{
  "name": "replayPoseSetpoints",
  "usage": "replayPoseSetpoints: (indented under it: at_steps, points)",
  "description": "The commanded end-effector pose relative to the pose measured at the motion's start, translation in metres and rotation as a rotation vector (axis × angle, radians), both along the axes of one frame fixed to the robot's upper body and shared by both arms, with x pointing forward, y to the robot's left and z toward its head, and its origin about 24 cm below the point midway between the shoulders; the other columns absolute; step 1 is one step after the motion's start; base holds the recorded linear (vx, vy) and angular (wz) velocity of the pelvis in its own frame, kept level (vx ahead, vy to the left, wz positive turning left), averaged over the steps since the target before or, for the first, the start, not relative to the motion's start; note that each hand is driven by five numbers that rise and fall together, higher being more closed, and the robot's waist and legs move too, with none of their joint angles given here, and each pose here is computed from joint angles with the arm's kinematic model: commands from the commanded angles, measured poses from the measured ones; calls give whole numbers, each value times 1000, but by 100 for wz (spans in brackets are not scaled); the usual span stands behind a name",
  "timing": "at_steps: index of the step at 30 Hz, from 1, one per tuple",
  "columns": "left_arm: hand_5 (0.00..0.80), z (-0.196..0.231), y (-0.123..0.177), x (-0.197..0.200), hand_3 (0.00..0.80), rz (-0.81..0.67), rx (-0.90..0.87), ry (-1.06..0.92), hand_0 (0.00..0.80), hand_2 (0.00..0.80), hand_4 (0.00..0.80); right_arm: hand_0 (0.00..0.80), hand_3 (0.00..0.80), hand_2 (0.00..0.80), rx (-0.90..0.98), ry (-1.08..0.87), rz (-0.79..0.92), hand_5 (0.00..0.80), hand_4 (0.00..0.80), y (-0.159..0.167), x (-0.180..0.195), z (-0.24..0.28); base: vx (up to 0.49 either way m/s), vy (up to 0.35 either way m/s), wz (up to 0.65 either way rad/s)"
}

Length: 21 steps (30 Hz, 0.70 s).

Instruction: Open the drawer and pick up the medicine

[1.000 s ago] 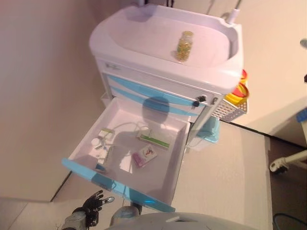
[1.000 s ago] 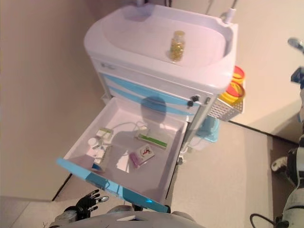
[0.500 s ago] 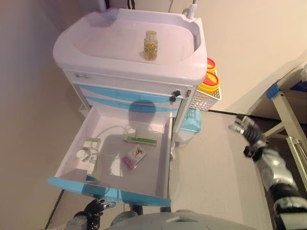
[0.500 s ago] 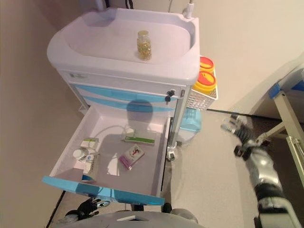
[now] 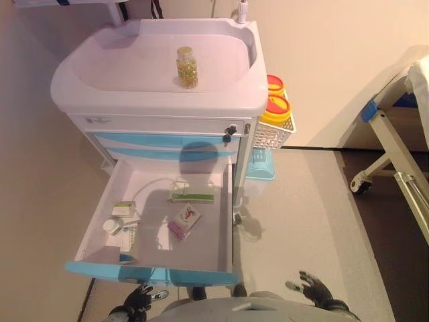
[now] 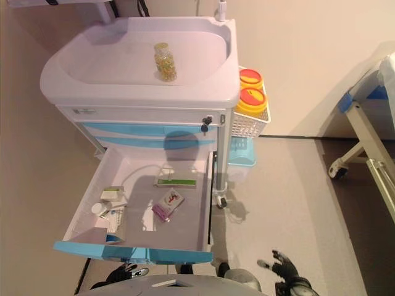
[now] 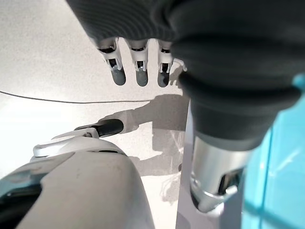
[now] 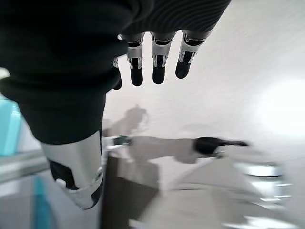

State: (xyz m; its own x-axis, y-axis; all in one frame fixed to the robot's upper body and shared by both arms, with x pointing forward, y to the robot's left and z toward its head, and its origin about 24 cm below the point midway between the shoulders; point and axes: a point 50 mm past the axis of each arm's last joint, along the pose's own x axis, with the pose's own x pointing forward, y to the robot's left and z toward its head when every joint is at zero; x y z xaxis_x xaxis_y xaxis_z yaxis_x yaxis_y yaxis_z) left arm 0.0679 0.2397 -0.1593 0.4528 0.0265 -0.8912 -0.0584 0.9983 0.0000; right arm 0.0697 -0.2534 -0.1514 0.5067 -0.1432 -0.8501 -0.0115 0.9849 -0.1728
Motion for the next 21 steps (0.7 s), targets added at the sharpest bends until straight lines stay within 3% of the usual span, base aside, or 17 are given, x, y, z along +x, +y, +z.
replayPoseSetpoints:
  at_steps: [1,5,8,12,21]
  points:
    - [0,8,3,28,0,-37,40,-122,0,0,0,0,0,0,-16,-150,165,0,0,12,38,11,-4,-1,-10]
    - [0,19,2,57,0,-130,93,-218,0,0,0,0,0,0,-58,-215,300,0,0,12,59,22,-65,28,-19]
    - [0,35,-4,97,0,-260,178,-330,0,0,0,0,0,0,-98,-314,388,0,0,8,92,40,-166,81,-9]
    - [0,66,-9,148,0,-328,234,-491,0,0,0,0,0,0,-127,-424,440,0,0,4,127,65,-139,111,-7]
    - [0,154,3,214,0,-411,343,-794,0,0,0,0,0,0,-187,-523,425,0,0,-3,143,88,-70,-4,2]
